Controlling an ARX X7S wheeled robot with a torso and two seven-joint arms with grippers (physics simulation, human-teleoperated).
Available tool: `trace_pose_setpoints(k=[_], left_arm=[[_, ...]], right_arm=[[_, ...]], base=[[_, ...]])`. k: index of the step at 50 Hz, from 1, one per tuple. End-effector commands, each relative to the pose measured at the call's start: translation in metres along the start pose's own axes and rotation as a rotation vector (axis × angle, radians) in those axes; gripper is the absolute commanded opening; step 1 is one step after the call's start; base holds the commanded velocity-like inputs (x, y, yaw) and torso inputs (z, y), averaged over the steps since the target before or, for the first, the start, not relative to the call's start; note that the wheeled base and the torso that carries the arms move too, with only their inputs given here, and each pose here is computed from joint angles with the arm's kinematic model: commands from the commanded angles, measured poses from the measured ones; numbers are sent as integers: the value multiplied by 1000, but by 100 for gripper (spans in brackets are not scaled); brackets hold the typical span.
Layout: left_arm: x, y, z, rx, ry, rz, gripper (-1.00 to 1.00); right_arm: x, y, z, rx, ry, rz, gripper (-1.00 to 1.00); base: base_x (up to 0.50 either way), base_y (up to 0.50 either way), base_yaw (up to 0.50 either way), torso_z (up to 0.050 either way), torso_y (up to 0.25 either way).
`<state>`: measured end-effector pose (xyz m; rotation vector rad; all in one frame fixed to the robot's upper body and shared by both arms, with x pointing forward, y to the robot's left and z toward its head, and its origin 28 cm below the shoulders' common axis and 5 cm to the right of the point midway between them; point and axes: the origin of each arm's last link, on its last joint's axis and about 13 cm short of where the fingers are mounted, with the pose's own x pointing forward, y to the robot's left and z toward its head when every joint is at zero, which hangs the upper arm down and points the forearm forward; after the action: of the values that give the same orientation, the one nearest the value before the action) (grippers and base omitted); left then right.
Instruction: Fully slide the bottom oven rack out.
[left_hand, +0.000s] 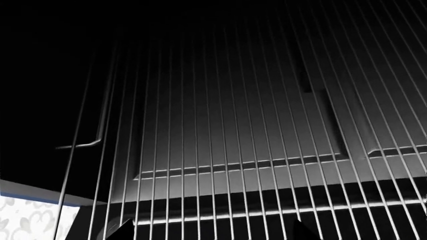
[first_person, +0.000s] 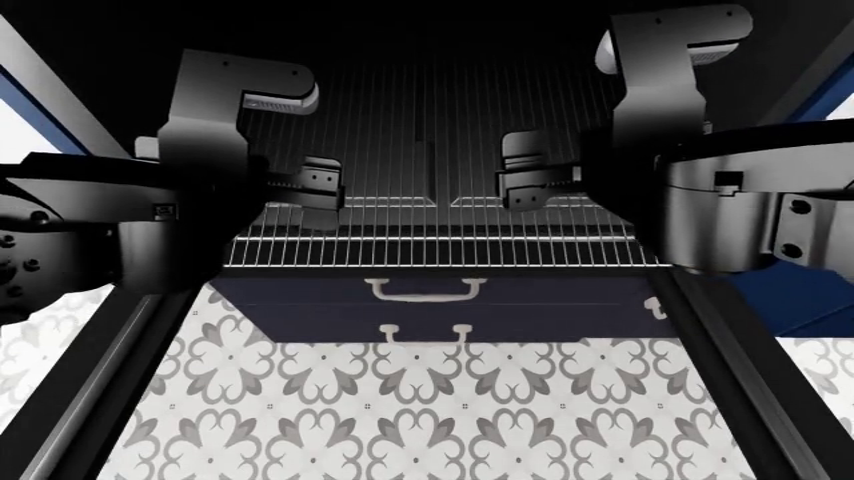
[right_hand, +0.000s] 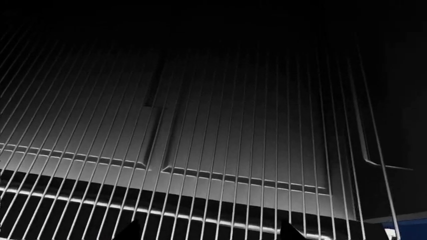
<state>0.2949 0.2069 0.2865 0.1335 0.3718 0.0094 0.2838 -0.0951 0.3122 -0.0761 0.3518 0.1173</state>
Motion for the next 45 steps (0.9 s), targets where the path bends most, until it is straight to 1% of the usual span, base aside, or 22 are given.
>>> trace_pose_setpoints(k=[1,9,14,20,22,24,31,39,45], left_arm=[[15,0,-4,-21,-15,22,100],[18,-1,-10,-27,-8,30,100],[20,0,-15,-22,1,36,100],[24,-2,-23,-5,19,39,100],[26,-3,-27,16,24,42,100],[29,-1,-30,21,33,50,100],[30,3,-45,76,83,76,100],[36,0,-61,66,104,77,100],[39,-3,-72,78,128,71,100]], right_arm=[[17,2,-8,-8,22,-2,100],[27,4,-22,-17,58,-6,100],[38,1,-33,-19,80,-20,100],[42,0,-37,-10,89,-29,100],[43,0,-40,-11,97,-30,100],[43,0,-43,-15,105,-32,100],[42,-1,-60,-33,155,-37,100],[52,-1,-66,-7,155,-42,100],[54,-1,-77,-9,184,-50,100]], base=[[0,0,0,0,0],[0,0,0,0,0],[0,0,0,0,0],[0,0,0,0,0],[0,0,0,0,0],[0,0,0,0,0],[0,0,0,0,0],[0,0,0,0,0],[2,0,0,0,-5]])
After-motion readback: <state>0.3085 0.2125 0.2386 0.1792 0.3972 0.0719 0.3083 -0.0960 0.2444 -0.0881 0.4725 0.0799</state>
